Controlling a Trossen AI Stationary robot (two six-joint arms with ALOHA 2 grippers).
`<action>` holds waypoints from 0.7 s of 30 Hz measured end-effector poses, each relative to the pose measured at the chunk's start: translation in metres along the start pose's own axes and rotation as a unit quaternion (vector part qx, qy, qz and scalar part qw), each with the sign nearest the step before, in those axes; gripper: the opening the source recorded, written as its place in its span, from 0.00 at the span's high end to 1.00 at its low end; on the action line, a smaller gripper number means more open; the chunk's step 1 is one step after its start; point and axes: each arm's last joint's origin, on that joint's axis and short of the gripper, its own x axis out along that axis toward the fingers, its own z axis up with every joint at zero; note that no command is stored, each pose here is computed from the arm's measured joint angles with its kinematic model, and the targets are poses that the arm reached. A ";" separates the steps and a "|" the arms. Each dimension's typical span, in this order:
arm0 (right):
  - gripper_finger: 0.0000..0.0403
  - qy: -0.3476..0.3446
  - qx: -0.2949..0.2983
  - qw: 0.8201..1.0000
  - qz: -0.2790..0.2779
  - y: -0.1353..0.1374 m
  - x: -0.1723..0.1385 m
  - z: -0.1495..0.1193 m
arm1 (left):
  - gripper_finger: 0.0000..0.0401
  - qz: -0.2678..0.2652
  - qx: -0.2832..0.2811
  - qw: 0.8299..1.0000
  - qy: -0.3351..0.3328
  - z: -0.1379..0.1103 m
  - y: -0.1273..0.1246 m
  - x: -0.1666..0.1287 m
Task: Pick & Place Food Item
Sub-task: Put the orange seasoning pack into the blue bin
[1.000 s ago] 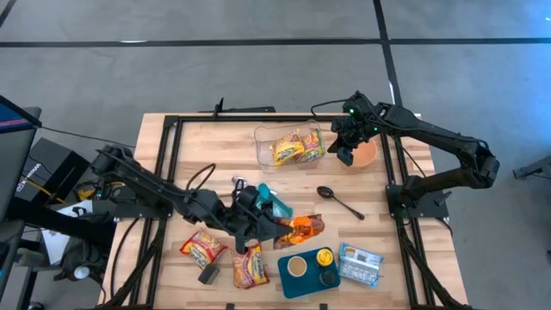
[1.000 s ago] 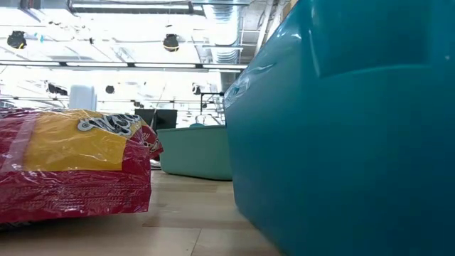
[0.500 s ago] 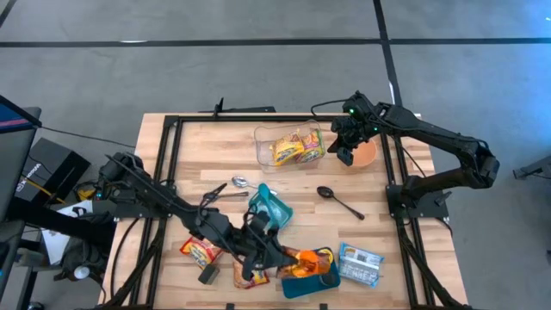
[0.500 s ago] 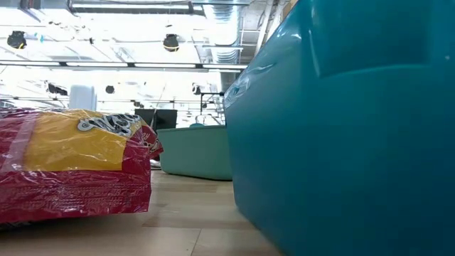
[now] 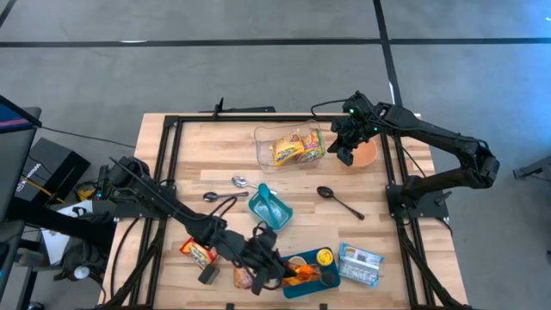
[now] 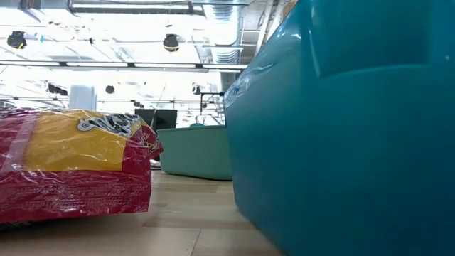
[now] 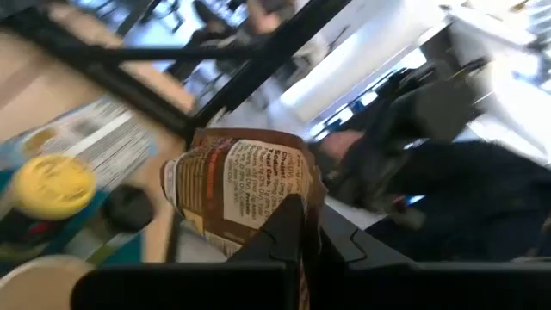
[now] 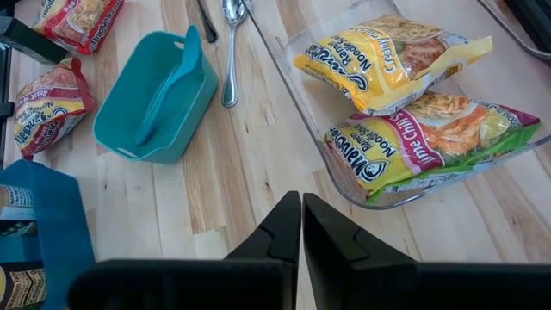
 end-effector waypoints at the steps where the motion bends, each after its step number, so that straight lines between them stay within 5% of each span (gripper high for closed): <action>1: 0.97 0.000 0.000 1.000 0.000 0.000 0.000 0.000 | 1.00 0.007 0.002 1.000 0.006 -0.001 0.001 0.000; 21: 0.97 -0.001 -0.001 1.000 0.000 0.000 0.000 0.000 | 1.00 0.063 0.022 0.996 0.067 -0.014 0.012 -0.002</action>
